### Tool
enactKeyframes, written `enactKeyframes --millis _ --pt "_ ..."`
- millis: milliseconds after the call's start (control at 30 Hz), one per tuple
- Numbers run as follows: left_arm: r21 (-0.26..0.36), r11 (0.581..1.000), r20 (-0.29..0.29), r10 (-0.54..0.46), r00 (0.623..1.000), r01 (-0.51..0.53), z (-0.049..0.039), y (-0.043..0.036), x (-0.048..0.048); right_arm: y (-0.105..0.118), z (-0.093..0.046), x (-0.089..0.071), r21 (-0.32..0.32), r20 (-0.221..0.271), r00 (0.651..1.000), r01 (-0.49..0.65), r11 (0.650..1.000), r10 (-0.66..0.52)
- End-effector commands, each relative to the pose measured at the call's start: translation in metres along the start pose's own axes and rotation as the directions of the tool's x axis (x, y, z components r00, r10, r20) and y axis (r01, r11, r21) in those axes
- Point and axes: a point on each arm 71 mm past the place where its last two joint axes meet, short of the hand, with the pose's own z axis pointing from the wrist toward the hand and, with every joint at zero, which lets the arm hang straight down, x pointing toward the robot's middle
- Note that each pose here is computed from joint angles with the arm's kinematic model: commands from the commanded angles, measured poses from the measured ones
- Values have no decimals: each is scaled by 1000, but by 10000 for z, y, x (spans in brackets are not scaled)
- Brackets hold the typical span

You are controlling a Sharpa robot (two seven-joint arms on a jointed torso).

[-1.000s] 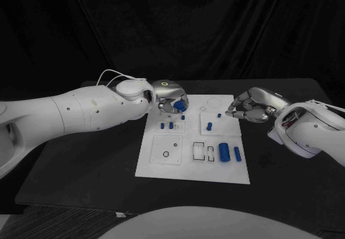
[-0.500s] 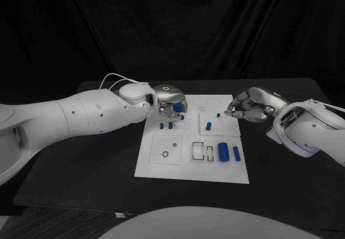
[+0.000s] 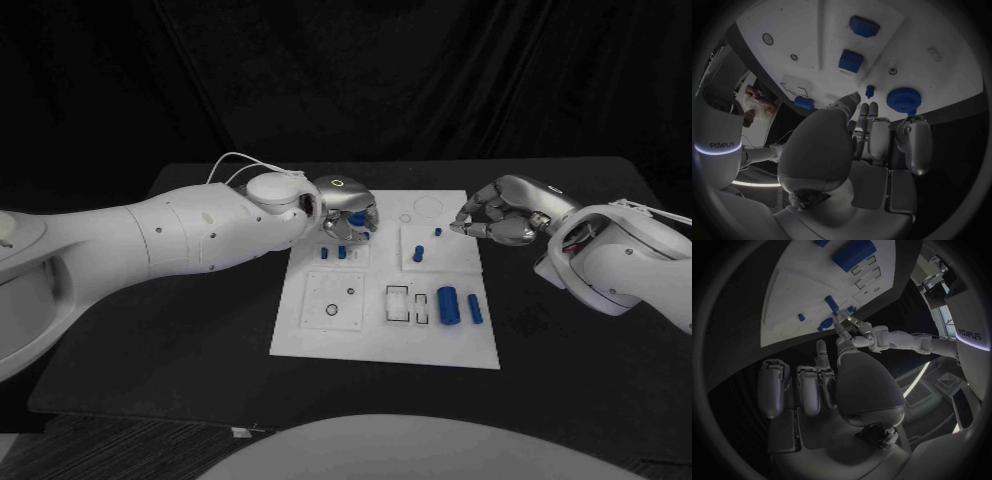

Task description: Assemble the parts on the task board

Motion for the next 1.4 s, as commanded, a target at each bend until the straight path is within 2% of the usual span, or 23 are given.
enactKeyframes --millis 33,533,967,1233,1400 --pt "-3 1000 -13 1 1000 -1 20 -1 21 -4 -2 8 1 0 1000 1 1000 -1" --pt "-23 1000 -34 -5 999 4 90 30 119 -12 4 15 6 -9 1000 3 1000 -3" --pt "-18 1000 -30 -4 1000 4 126 33 161 -13 2 17 8 -13 1000 3 1000 -3" --pt "0 1000 14 7 1000 -7 134 22 157 -15 0 17 8 -13 1000 3 1000 -2" --pt "9 1000 47 14 999 -15 107 28 147 -16 5 19 10 -15 1000 1 1000 0"
